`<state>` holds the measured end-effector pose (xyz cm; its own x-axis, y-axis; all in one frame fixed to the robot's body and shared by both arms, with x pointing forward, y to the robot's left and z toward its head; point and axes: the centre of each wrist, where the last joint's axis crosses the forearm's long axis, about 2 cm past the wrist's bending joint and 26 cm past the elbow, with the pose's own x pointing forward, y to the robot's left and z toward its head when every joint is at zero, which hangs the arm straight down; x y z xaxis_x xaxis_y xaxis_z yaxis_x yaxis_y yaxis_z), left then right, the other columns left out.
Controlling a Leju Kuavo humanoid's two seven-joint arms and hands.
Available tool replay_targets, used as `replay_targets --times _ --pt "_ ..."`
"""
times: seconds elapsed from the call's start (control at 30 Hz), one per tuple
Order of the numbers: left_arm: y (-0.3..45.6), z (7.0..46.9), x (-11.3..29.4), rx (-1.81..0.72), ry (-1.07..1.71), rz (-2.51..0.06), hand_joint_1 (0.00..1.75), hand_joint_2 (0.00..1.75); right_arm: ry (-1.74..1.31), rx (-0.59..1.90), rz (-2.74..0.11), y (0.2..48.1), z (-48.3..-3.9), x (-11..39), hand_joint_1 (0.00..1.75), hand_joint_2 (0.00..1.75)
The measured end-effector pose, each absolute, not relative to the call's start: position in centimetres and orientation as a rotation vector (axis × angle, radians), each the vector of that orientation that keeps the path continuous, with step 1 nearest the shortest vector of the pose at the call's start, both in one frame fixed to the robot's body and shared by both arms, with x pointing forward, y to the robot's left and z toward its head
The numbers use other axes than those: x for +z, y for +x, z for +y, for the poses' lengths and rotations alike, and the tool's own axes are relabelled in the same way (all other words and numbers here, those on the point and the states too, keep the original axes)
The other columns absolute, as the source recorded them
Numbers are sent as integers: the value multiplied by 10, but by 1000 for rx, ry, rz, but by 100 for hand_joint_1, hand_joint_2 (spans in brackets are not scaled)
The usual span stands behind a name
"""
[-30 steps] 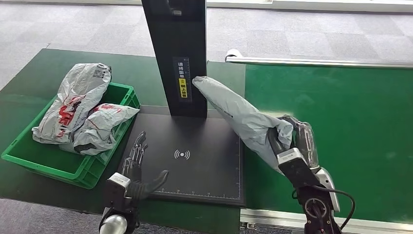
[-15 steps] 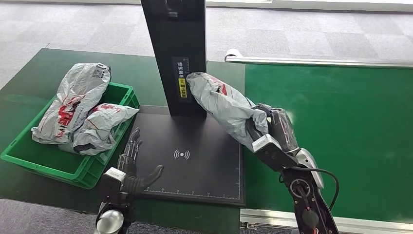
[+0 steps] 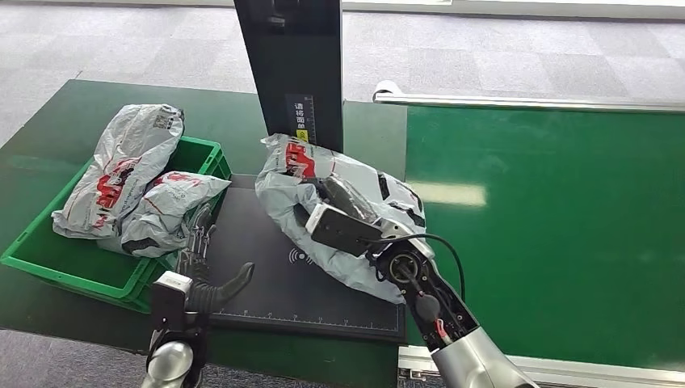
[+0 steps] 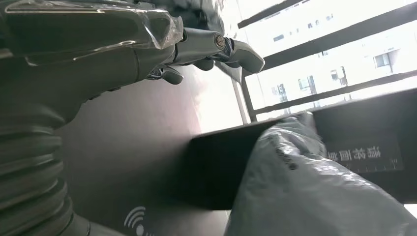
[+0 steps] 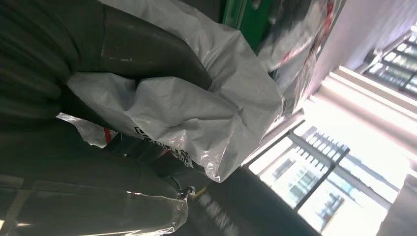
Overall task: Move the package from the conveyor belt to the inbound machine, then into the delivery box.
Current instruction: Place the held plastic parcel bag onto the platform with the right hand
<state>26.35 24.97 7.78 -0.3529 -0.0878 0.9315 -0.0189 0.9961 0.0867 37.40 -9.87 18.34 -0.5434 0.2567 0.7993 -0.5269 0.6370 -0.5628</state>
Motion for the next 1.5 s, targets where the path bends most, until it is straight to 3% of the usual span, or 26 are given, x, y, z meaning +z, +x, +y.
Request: replay_targets --times 0.23,0.37,0.53,0.7,0.97,1.5 --pt "259 283 81 -38 182 -1944 0 175 359 1182 -1819 350 -54 171 175 175" --pt "257 291 83 -33 214 -1948 0 175 422 1226 -1777 343 -45 166 0 175" --pt "259 293 85 -51 227 -1955 0 175 514 1214 -1753 334 -40 160 0 175" --pt "262 296 88 -72 270 -1965 0 175 645 994 -1878 339 -54 174 0 175" --pt "261 305 94 -130 369 -1984 0 175 569 653 -2034 364 -122 195 0 175" --pt "260 340 105 -148 576 -1989 0 175 320 365 -2118 350 -213 170 0 175"
